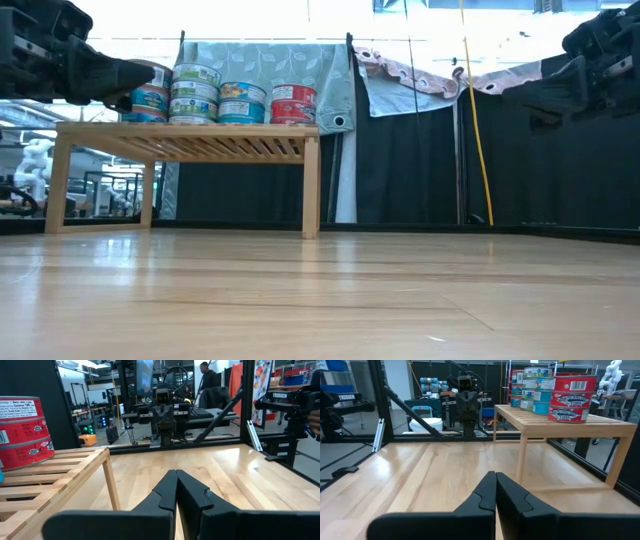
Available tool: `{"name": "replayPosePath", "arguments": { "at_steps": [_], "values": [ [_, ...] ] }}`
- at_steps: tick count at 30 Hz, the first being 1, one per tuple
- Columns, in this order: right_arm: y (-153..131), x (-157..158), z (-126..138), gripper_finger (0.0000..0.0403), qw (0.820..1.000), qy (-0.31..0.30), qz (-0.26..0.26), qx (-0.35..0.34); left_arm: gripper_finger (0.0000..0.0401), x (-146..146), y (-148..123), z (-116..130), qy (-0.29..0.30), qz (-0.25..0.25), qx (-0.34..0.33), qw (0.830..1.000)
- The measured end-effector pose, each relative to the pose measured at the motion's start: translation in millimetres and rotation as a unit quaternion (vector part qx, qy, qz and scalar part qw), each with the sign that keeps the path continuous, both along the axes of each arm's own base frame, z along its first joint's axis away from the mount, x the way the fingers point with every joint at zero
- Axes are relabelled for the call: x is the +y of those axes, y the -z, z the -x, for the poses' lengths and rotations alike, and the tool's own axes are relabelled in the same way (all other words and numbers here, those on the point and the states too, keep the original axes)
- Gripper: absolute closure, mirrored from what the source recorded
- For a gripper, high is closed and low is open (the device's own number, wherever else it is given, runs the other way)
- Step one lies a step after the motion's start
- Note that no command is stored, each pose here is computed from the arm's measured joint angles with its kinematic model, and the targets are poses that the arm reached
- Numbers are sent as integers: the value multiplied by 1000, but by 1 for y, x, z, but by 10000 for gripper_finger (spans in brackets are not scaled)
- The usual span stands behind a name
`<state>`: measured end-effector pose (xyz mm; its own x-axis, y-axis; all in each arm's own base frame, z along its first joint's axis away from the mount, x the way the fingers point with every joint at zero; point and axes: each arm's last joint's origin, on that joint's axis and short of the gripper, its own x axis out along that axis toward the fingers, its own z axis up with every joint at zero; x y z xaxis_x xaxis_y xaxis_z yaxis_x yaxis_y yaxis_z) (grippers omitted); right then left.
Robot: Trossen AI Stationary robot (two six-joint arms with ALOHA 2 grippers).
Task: Stack canned seafood by type on shelf
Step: Return to Home Position
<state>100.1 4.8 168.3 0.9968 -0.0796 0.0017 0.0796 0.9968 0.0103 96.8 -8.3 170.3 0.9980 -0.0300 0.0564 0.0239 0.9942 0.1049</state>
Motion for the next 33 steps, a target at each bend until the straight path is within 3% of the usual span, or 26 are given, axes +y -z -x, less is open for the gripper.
{"name": "replayPosePath", "arguments": {
  "at_steps": [21, 27, 33],
  "values": [
    [0, -1, 0, 403, 1000, 7, 11, 2, 390, 0, 0, 0, -3, 0, 0, 1000],
    [0, -1, 0, 403, 999, 6, -36, -2, 390, 0, 0, 0, -4, 0, 1, 1000],
    [0, -2, 0, 403, 1000, 7, -26, -2, 390, 0, 1, 0, -2, 25, 5, 1000]
  ]
}}
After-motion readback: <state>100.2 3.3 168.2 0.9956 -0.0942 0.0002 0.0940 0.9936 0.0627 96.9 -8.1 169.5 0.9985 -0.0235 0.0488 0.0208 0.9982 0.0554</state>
